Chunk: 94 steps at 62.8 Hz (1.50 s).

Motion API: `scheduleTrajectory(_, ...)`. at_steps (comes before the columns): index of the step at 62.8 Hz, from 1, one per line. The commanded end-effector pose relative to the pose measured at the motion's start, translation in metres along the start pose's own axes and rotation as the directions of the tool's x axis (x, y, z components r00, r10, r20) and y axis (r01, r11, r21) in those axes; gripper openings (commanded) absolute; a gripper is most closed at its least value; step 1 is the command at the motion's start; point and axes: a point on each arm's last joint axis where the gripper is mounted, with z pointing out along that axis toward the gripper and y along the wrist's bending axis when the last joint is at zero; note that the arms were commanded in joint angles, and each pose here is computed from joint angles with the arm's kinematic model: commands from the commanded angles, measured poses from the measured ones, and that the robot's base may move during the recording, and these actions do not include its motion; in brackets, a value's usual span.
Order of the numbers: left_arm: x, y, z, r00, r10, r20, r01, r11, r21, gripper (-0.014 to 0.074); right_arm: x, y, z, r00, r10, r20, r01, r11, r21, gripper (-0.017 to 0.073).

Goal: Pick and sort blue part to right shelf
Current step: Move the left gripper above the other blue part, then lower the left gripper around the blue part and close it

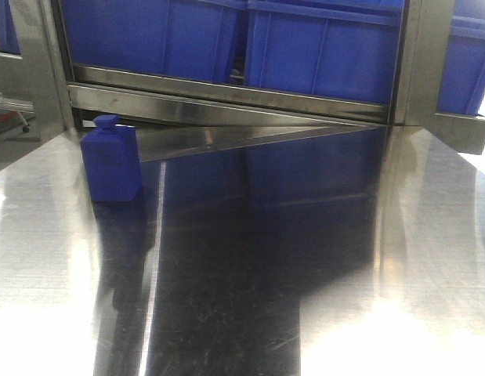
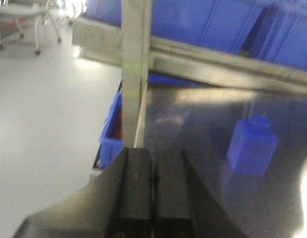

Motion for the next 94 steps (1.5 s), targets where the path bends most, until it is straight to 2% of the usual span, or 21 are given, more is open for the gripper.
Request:
scheduleTrajectory(1,-0.028,-0.002,0.013,0.999,0.032,-0.005,-0.032,0.999,-0.016,0.0124,-0.017,0.001,-0.004,0.993,-0.016,0.113,0.016,1.000,0.000,0.0358)
scheduleTrajectory(5,-0.038,-0.003,0.024,0.999,-0.008,-0.039,0.006,0.999,-0.033,0.0129,-0.017,0.001,-0.004,0.993,-0.016,0.113,0.016,1.000,0.000,0.0358)
scheduleTrajectory(7,-0.044,-0.005,0.028,0.999,-0.012,-0.042,0.010,0.999,-0.031,0.0136,-0.017,0.001,-0.004,0.993,-0.016,0.113,0.016,1.000,0.000,0.0358)
scheduleTrajectory(15,-0.061,-0.019,0.050,0.994,0.073,-0.079,-0.072,0.997,0.025,0.0239,-0.017,0.001,-0.004,0.993,-0.016,0.113,0.016,1.000,0.000,0.0358)
scheduleTrajectory(23,-0.075,-0.037,0.069,0.987,0.099,-0.126,-0.091,0.993,0.070,0.0397,-0.017,0.001,-0.004,0.993,-0.016,0.113,0.016,1.000,0.000,0.0358)
scheduleTrajectory(28,-0.082,-0.048,0.085,0.977,0.100,-0.189,-0.089,0.994,0.063,0.0455,-0.017,0.001,-0.004,0.993,-0.016,0.113,0.016,1.000,0.000,0.0358)
scheduleTrajectory(38,-0.094,-0.065,0.115,0.945,0.056,-0.323,-0.062,0.998,-0.009,0.0456,-0.017,0.001,-0.004,0.993,-0.016,0.113,0.016,1.000,0.000,0.0358)
scheduleTrajectory(47,-0.105,-0.089,0.136,0.914,0.076,-0.399,-0.091,0.996,-0.017,0.0445,-0.017,0.001,-0.004,0.993,-0.016,0.113,0.016,1.000,0.000,0.0358)
scheduleTrajectory(60,-0.120,-0.124,0.162,0.887,0.021,-0.462,-0.019,1.000,0.008,0.0440,-0.017,0.001,-0.004,0.993,-0.016,0.113,0.016,1.000,0.000,0.0358)
scheduleTrajectory(65,-0.120,-0.139,0.170,0.877,0.015,-0.481,0.002,0.999,0.035,0.0440,-0.017,0.001,-0.004,0.993,-0.016,0.113,0.016,1.000,0.000,0.0358)
scheduleTrajectory(69,-0.119,-0.146,0.175,0.868,0.004,-0.497,0.021,0.999,0.044,0.0440,-0.017,0.001,-0.004,0.993,-0.016,0.113,0.016,1.000,0.000,0.0358)
scheduleTrajectory(74,-0.114,-0.152,0.182,0.837,-0.019,-0.547,0.040,0.999,0.027,0.0440,-0.017,0.001,-0.004,0.993,-0.016,0.113,0.016,1.000,0.000,0.0358)
scheduleTrajectory(77,-0.114,-0.154,0.186,0.817,-0.016,-0.577,0.030,0.999,0.014,0.0440,-0.017,0.001,-0.004,0.993,-0.016,0.113,0.016,1.000,0.000,0.0358)
scheduleTrajectory(82,-0.114,-0.158,0.194,0.778,0.047,-0.627,-0.037,0.999,0.030,0.0440,-0.017,0.001,-0.004,0.993,-0.016,0.113,0.016,1.000,0.000,0.0358)
scheduleTrajectory(85,-0.114,-0.161,0.199,0.757,0.065,-0.650,-0.061,0.998,0.028,0.0440,-0.017,0.001,-0.004,0.993,-0.016,0.113,0.016,1.000,0.000,0.0358)
scheduleTrajectory(94,-0.115,-0.169,0.213,0.751,0.067,-0.657,-0.065,0.998,0.027,0.0440,-0.017,0.001,-0.004,0.993,-0.016,0.113,0.016,1.000,0.000,0.0358)
